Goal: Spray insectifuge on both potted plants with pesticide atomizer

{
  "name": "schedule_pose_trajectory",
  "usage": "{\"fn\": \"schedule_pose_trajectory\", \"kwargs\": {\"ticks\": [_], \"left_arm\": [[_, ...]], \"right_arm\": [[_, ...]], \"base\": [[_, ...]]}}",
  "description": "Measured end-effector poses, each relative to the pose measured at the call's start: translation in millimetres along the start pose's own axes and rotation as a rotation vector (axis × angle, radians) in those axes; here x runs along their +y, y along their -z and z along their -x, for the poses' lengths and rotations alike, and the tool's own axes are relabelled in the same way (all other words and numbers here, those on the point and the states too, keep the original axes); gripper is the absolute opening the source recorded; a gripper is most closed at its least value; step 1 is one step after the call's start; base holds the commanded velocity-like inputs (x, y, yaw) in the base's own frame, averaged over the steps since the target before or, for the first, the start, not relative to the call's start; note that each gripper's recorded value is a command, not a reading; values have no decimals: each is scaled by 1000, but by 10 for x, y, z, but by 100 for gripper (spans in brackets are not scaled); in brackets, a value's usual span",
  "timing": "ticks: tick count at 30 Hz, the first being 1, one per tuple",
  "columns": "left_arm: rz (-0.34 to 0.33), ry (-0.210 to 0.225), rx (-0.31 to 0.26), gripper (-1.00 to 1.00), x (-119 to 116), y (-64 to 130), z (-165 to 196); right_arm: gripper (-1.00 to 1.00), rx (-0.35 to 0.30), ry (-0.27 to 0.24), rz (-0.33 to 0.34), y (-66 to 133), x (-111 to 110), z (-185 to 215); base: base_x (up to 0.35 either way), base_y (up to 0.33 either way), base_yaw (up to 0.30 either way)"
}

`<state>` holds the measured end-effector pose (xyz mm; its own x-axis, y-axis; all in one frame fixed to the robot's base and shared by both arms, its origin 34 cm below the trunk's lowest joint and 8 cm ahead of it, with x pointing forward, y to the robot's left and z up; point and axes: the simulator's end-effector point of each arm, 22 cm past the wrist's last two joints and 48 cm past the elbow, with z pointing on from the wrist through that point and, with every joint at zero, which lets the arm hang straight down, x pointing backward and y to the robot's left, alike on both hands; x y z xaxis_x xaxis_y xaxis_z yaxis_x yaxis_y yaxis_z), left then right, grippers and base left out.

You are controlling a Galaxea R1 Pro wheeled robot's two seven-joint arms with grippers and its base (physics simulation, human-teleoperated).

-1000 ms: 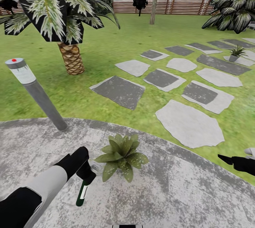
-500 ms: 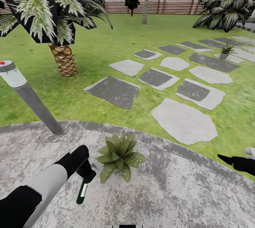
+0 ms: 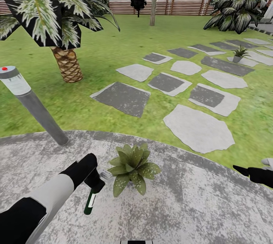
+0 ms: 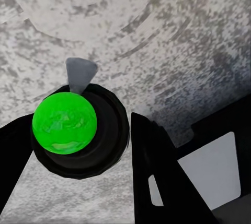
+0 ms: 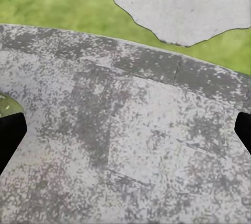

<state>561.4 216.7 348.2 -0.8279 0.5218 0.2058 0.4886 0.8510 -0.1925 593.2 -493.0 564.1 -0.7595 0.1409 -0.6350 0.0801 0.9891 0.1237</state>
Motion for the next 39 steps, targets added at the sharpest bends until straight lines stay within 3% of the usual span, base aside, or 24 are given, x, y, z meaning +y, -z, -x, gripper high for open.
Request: {"fn": "schedule_pose_trajectory", "kwargs": {"ticks": [8, 20, 30, 39], "left_arm": [[0, -3, -5, -100, -15, 29, 44], [1, -2, -4, -100, -9, 32, 40], [-1, -4, -5, -100, -23, 32, 49], [0, -5, -5, -100, -23, 31, 49]], "right_arm": [[100, 0, -1, -1, 1, -4, -3], [100, -1, 0, -2, 2, -7, 0], [100, -1, 0, -2, 2, -8, 0], [100, 0, -1, -2, 3, -7, -1]], "base": [[0, 52, -149], [0, 275, -95], [0, 282, -246], [0, 38, -266]]}}
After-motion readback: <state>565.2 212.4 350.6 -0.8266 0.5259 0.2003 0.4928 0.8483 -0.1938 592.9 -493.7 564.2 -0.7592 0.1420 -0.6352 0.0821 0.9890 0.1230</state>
